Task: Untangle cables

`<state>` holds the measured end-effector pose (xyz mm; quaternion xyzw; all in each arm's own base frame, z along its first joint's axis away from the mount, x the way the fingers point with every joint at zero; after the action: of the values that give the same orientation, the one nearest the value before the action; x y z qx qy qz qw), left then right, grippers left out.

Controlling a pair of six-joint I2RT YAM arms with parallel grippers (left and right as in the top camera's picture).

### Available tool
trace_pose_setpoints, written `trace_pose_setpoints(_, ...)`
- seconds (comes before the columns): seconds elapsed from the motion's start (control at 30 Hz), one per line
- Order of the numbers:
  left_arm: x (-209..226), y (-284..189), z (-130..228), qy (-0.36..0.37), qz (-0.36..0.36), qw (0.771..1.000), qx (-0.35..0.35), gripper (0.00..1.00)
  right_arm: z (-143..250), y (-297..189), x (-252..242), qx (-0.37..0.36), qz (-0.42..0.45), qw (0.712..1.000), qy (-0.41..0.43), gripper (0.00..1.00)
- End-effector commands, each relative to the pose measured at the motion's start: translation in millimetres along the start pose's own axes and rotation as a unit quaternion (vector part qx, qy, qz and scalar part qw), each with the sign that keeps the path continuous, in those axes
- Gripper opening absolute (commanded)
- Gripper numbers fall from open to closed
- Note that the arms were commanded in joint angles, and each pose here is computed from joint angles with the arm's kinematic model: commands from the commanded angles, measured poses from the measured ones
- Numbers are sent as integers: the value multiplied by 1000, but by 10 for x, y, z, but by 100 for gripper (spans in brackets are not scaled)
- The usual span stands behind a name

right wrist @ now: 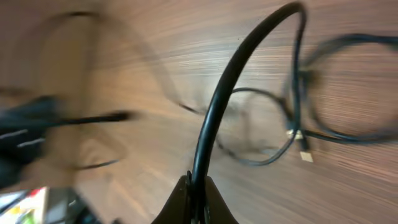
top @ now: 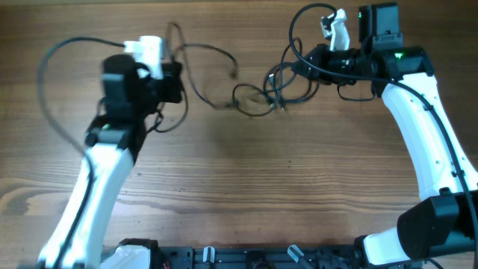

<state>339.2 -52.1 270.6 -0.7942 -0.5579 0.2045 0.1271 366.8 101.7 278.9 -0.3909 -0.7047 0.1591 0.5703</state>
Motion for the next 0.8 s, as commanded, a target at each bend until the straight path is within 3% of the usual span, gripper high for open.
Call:
trace_pose_setpoints(0.0, 172, -554, -286, -52, -91, 991, -78, 4, -78, -114, -93, -49, 82, 995, 0, 4)
trace_pose_setpoints(0.17, 118, -890, -335, -70, -94, 988, -101, 4, -44, -100, -19, -29, 45, 998, -33, 4)
trace_pose_setpoints(0.47, 30, -719, -38, -131, -22, 991, -2, 4, -39, -144, 153, -21, -23, 997, -76, 4)
trace_pose_setpoints(0.57, 8, -650, 94, -170, -1, 985, 41, 4, -149, -377, 395, -58, -44, 992, -107, 4)
trace_pose_setpoints(0.77, -153, -469, 247, -177, 58, 978, 98, 4, -368, -1263, 1107, -186, -45, 968, -161, 4)
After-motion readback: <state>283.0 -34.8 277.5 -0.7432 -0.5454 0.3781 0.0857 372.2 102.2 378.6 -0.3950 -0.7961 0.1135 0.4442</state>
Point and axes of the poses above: each gripper's point midway between its finger pads, its own y axis out along the fingers, its own x axis along the line the jaws close on, z = x × y, the point moved 8 cm from there along -y, back along the fingers, and after that the axes turned 7 degrees about y, right-handed, at the moved point
